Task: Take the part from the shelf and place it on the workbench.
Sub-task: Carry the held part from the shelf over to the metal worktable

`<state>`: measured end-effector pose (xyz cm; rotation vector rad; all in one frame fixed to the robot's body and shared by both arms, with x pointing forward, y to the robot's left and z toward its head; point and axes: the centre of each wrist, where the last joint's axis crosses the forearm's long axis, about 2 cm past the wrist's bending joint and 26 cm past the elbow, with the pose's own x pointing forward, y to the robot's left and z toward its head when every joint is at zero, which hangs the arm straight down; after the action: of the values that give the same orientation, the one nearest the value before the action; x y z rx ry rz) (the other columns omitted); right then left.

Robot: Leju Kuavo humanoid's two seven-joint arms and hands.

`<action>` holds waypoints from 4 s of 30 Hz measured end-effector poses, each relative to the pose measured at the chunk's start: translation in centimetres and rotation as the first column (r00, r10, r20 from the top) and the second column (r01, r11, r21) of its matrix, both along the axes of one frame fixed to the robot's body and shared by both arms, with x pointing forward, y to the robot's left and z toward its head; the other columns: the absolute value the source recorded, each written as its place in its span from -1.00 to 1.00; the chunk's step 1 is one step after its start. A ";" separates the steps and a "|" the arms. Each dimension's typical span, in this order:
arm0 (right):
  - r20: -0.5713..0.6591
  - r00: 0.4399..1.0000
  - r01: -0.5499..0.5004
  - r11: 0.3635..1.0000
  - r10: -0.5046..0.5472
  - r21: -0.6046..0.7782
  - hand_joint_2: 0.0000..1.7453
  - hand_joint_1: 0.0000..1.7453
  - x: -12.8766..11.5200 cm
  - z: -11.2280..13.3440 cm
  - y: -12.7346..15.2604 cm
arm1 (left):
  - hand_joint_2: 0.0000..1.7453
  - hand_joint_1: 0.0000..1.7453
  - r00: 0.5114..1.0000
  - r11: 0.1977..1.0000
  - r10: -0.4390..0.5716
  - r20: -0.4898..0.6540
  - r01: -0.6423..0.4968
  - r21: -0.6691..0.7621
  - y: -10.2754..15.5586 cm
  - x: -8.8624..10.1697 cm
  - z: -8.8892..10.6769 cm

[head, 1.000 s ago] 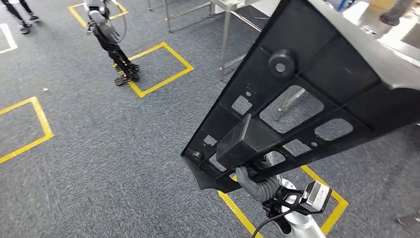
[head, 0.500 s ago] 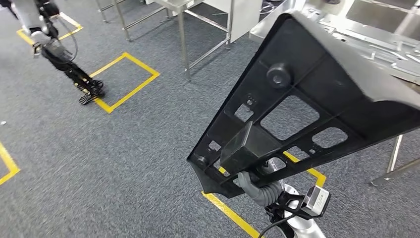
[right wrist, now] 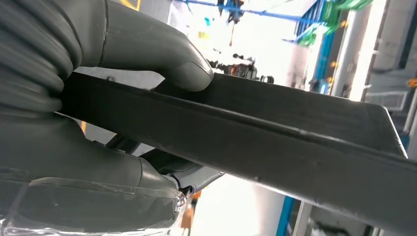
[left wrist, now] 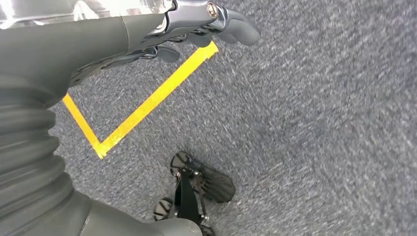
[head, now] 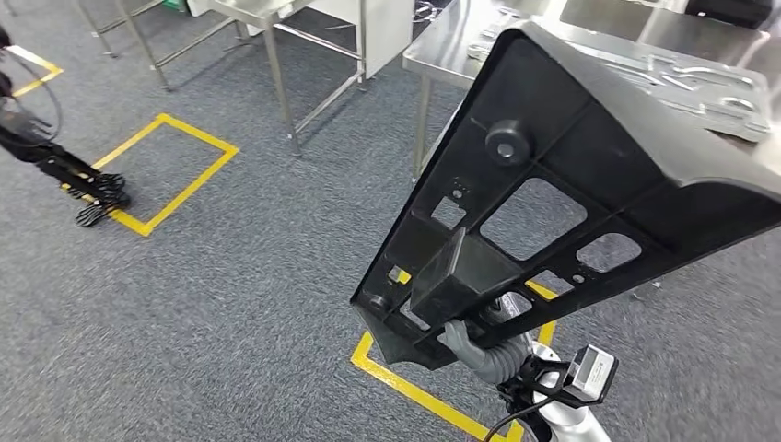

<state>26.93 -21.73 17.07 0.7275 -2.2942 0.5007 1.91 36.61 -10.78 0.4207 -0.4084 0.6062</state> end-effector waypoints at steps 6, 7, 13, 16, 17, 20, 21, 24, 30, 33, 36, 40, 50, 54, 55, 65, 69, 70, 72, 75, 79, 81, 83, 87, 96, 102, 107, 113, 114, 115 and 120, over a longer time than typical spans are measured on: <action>0.007 1.000 -0.004 1.000 0.004 -0.007 1.00 1.00 0.5 0.2 -0.5 | 1.00 -1.00 1.000 1.000 0.010 0.023 -0.009 -0.024 -0.9 0.4 -0.1; 0.011 1.000 -0.005 1.000 0.005 -0.006 1.00 1.00 0.6 0.3 -0.5 | 1.00 -1.00 1.000 1.000 0.011 0.025 -0.010 -0.026 -0.9 0.4 -0.1; 0.014 1.000 0.004 1.000 -0.003 -0.008 1.00 1.00 0.9 0.5 -0.7 | 1.00 -1.00 1.000 0.999 -0.011 0.021 0.012 -0.050 -1.2 0.8 -0.1; 0.006 1.000 0.006 1.000 -0.006 -0.010 1.00 1.00 0.8 0.3 -0.6 | 1.00 -1.00 1.000 0.998 -0.019 0.008 0.020 -0.062 -1.3 0.4 -0.2; 0.002 1.000 0.006 1.000 -0.006 -0.012 1.00 1.00 0.7 0.2 -0.6 | 1.00 -1.00 1.000 0.998 -0.022 0.007 0.022 -0.066 -1.4 0.3 -0.2; -0.001 1.000 0.006 1.000 -0.006 -0.014 1.00 1.00 0.7 0.2 -0.6 | 1.00 -1.00 0.999 0.997 -0.029 0.014 0.030 -0.076 -1.6 0.3 -0.2; -0.001 1.000 0.005 1.000 -0.005 -0.014 1.00 1.00 0.7 0.2 -0.6 | 1.00 -1.00 0.999 0.997 -0.031 0.016 0.032 -0.077 -1.7 0.3 -0.2; 0.000 1.000 0.004 1.000 -0.004 -0.015 1.00 1.00 0.8 0.2 -0.6 | 1.00 -1.00 0.999 0.996 -0.035 0.020 0.036 -0.079 -1.8 0.3 -0.2; 0.001 1.000 0.003 1.000 -0.003 -0.017 1.00 1.00 0.8 0.2 -0.6 | 1.00 -1.00 0.998 0.994 -0.055 0.024 0.057 -0.089 -2.2 0.5 -0.3; -0.004 1.000 0.002 1.000 -0.002 -0.019 1.00 1.00 0.7 0.1 -0.6 | 1.00 -1.00 0.998 0.994 -0.059 0.022 0.061 -0.092 -2.3 0.4 -0.3; -0.003 1.000 0.002 1.000 -0.002 -0.021 1.00 1.00 0.8 0.1 -0.7 | 1.00 -1.00 0.998 0.993 -0.062 0.029 0.065 -0.097 -2.4 0.5 -0.3; -0.001 1.000 0.002 1.000 -0.002 -0.023 1.00 1.00 0.8 0.1 -0.7 | 1.00 -1.00 0.997 0.993 -0.064 0.038 0.067 -0.099 -2.5 0.6 -0.3; -0.016 1.000 0.004 0.999 -0.005 -0.033 1.00 1.00 0.9 -0.3 -0.8 | 1.00 -1.00 0.997 0.991 -0.065 0.049 0.070 -0.115 -2.6 0.2 -0.3; -0.017 1.000 0.004 0.999 -0.005 -0.034 1.00 1.00 1.0 -0.3 -0.8 | 1.00 -1.00 0.996 0.990 -0.070 0.061 0.077 -0.115 -2.4 0.4 -0.3; -0.017 1.000 0.004 0.999 -0.005 -0.034 1.00 1.00 1.0 -0.3 -0.8 | 1.00 -1.00 0.995 0.990 -0.070 0.064 0.078 -0.115 -2.4 0.5 -0.3; -0.023 1.000 0.007 0.999 -0.008 -0.040 1.00 1.00 1.2 -0.5 -0.9 | 1.00 -1.00 0.995 0.990 -0.073 0.068 0.080 -0.115 -2.4 0.4 -0.3; -0.022 1.000 0.009 0.999 -0.010 -0.045 1.00 1.00 1.2 -0.5 -1.0 | 1.00 -1.00 0.995 0.990 -0.074 0.071 0.082 -0.115 -2.4 0.5 -0.3; -0.022 1.000 0.010 0.999 -0.011 -0.046 1.00 1.00 1.3 -0.5 -1.0 | 1.00 -1.00 0.995 0.990 -0.074 0.073 0.082 -0.114 -2.4 0.5 -0.3; -0.020 1.000 0.010 0.999 -0.011 -0.047 1.00 1.00 1.3 -0.5 -1.1 | 1.00 -1.00 0.994 0.990 -0.074 0.075 0.083 -0.112 -2.4 0.6 -0.3; -0.013 1.000 0.012 0.999 -0.012 -0.047 1.00 1.00 1.4 -0.4 -1.1 | 1.00 -1.00 0.994 0.990 -0.077 0.080 0.086 -0.111 -2.3 0.7 -0.3; -0.014 1.000 0.019 0.998 -0.019 -0.052 1.00 1.00 1.3 -0.4 -1.0 | 1.00 -1.00 0.994 0.990 -0.080 0.074 0.088 -0.110 -2.3 0.4 -0.3; -0.016 1.000 0.022 0.998 -0.023 -0.052 1.00 1.00 1.3 -0.5 -1.0 | 1.00 -1.00 0.994 0.990 -0.082 0.071 0.090 -0.110 -2.3 0.3 -0.3; -0.018 1.000 0.024 0.998 -0.025 -0.051 1.00 1.00 1.2 -0.6 -0.9 | 1.00 -1.00 0.994 0.990 -0.084 0.066 0.091 -0.110 -2.3 0.1 -0.3; -0.015 1.000 0.024 0.999 -0.025 -0.046 1.00 1.00 1.1 -0.5 -0.8 | 1.00 -1.00 0.994 0.990 -0.084 0.063 0.090 -0.107 -2.2 0.1 -0.3; -0.028 0.997 0.066 0.995 -0.069 -0.071 1.00 1.00 1.2 -0.2 -1.2 | 1.00 -1.00 0.995 0.991 -0.078 0.070 0.085 -0.104 -2.2 0.4 -0.3; -0.027 0.995 0.089 0.991 -0.092 -0.101 1.00 1.00 1.6 0.4 -1.7 | 1.00 -1.00 0.995 0.992 -0.067 0.071 0.075 -0.103 -2.4 0.4 -0.3; 0.010 0.996 0.084 0.993 -0.084 -0.086 1.00 1.00 2.1 1.8 -1.9 | 1.00 -1.00 0.995 0.992 -0.066 0.074 0.074 -0.103 -2.5 0.5 -0.3; 0.026 0.997 0.077 0.994 -0.076 -0.082 1.00 1.00 2.2 2.7 -1.8 | 1.00 -1.00 0.995 0.992 -0.065 0.070 0.072 -0.103 -2.4 0.2 -0.3; 0.029 0.997 0.078 0.994 -0.075 -0.082 1.00 1.00 2.2 2.9 -1.7 | 1.00 -1.00 0.996 0.992 -0.064 0.069 0.071 -0.103 -2.4 0.2 -0.3; 0.032 0.997 0.078 0.994 -0.076 -0.083 1.00 1.00 2.2 3.0 -1.7 | 1.00 -1.00 0.996 0.992 -0.063 0.068 0.070 -0.103 -2.4 0.2 -0.3; 0.048 0.996 0.077 0.994 -0.073 -0.081 1.00 1.00 2.3 3.6 -1.6 | 1.00 -1.00 0.995 0.992 -0.063 0.071 0.070 -0.104 -2.4 0.4 -0.3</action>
<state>29.18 -23.35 20.63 0.5930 -2.3182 0.5795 2.28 34.18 -11.08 0.2840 -0.4512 0.5761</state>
